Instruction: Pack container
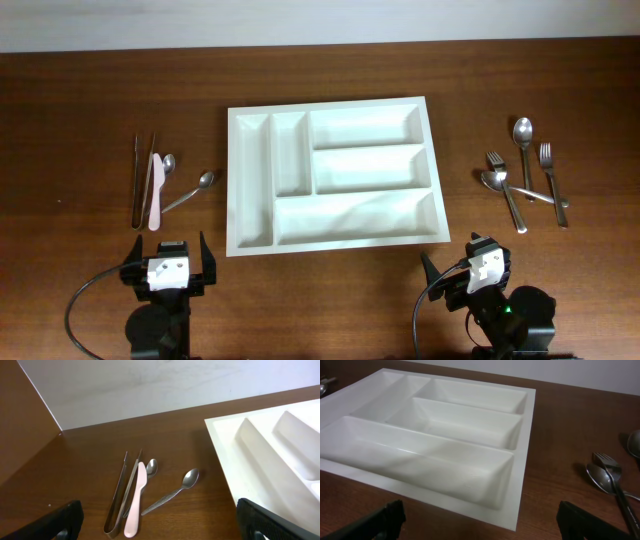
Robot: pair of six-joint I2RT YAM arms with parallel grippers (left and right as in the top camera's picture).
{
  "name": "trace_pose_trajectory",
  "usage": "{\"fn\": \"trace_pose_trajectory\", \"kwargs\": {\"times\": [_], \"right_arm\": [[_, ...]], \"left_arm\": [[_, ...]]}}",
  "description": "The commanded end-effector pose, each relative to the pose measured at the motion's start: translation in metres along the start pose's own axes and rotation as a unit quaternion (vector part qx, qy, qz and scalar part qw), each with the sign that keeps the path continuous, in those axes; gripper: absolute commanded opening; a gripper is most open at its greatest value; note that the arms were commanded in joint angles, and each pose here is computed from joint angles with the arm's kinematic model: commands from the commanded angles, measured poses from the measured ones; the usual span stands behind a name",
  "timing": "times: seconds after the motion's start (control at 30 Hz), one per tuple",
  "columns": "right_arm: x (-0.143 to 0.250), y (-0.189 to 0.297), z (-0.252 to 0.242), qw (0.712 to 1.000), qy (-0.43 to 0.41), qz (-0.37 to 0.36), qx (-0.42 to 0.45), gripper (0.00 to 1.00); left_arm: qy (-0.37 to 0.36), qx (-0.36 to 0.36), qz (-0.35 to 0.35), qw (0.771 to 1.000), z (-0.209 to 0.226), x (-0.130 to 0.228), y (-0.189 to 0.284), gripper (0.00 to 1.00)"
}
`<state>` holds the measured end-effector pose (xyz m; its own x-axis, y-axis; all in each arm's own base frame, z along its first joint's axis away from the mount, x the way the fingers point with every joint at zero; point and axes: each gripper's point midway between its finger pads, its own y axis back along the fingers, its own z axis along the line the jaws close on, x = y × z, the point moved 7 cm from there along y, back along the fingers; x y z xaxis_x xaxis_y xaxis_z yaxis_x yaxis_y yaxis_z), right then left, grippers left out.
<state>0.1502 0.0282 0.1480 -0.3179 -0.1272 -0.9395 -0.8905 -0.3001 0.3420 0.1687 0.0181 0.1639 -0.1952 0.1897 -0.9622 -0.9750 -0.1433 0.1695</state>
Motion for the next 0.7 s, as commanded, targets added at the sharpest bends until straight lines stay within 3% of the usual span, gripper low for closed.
{"fn": "trace_pose_trajectory", "kwargs": {"times": [0.0, 0.17, 0.3, 0.43, 0.67], "right_arm": [[0.001, 0.000, 0.000, 1.000, -0.001, -0.002, 0.000, 0.99], [-0.004, 0.000, 0.011, 0.998, 0.002, -0.021, -0.055, 0.99], [-0.016, 0.004, 0.025, 0.990, 0.014, -0.059, -0.125, 0.99], [-0.037, 0.008, 0.027, 0.983, -0.038, -0.105, -0.147, 0.99], [-0.080, 0.027, 0.026, 0.978, -0.069, -0.137, -0.144, 0.99]], "left_arm": [[-0.007, 0.020, -0.007, 1.000, -0.005, 0.000, 0.000, 0.99], [0.018, 0.093, -0.018, 0.995, -0.020, -0.002, 0.001, 0.99], [0.069, 0.108, -0.016, 0.992, -0.022, -0.003, 0.002, 0.99], [0.074, 0.115, -0.021, 0.990, -0.023, -0.007, 0.004, 0.99], [0.072, 0.119, -0.055, 0.989, -0.011, -0.065, 0.025, 0.99]]}}
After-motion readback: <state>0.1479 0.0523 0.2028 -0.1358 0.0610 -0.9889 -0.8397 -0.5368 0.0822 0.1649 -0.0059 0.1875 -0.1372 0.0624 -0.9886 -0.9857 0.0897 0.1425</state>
